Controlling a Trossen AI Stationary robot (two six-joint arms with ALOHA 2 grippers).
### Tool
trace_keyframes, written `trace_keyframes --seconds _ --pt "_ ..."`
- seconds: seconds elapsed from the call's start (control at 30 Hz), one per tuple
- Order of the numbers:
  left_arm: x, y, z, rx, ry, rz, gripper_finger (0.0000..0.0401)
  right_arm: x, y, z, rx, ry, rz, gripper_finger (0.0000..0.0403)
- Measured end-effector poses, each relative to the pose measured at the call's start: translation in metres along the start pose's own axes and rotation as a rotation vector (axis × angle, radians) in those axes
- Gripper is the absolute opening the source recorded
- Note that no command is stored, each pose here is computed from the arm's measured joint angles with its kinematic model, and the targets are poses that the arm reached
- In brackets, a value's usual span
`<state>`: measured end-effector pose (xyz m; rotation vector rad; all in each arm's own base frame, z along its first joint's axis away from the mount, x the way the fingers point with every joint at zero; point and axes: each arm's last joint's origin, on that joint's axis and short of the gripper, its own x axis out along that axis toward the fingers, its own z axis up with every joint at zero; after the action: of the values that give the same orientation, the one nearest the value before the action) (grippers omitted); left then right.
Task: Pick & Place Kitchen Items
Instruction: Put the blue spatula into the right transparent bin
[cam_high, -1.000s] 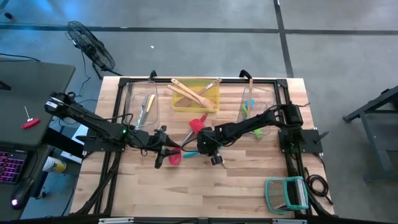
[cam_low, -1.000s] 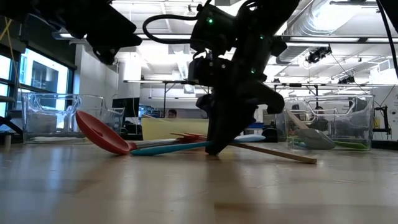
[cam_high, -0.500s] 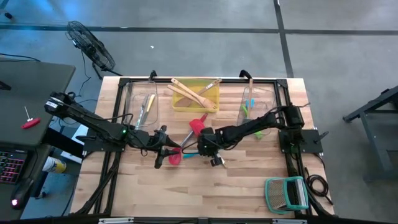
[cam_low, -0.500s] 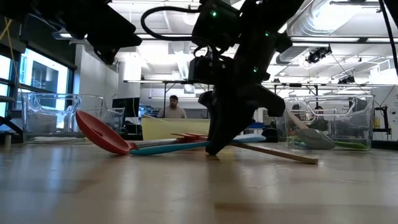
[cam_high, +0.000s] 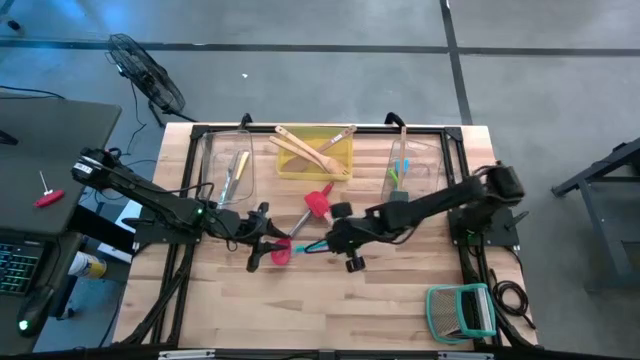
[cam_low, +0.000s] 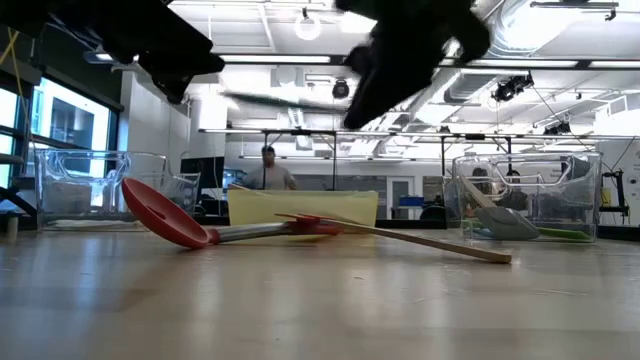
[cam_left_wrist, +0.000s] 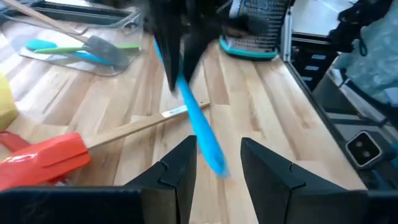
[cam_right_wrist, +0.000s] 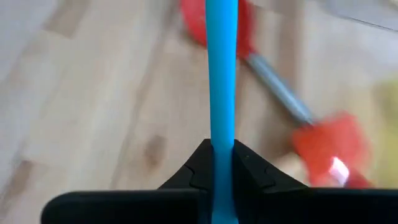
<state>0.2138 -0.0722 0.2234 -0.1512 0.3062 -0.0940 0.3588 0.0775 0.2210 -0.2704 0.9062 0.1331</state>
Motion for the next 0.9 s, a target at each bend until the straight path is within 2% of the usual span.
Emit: trace_keyframes --seconds 0.13,0.23,0.43,0.53,0.73,0.9 --pt "0.000 0.000 0.001 0.023 -0.004 -0.007 0.0122 -0.041 0.002 0.002 0.072 -0.011 -0.146 0.0020" --pt "0.000 0.000 0.000 0.069 -0.002 -0.004 0.0122 -0.077 -0.002 0.001 0.193 -0.060 -0.289 0.0020" --pt "0.000 0.001 -0.001 0.156 0.007 0.017 0.0122 -0.138 -0.024 -0.022 0.509 -0.104 -0.625 0.0020" --pt "0.000 0.001 0.000 0.129 0.006 0.025 0.0122 -0.162 -0.039 -0.042 0.733 -0.116 -0.750 0.0020" --pt "0.000 0.000 0.002 0.038 0.013 0.019 0.0122 -0.183 -0.060 -0.080 1.018 -0.001 -0.980 0.0020" --pt "-0.001 0.001 -0.004 0.032 0.080 0.021 0.0122 -0.180 -0.074 -0.093 1.194 0.102 -1.013 0.0020"
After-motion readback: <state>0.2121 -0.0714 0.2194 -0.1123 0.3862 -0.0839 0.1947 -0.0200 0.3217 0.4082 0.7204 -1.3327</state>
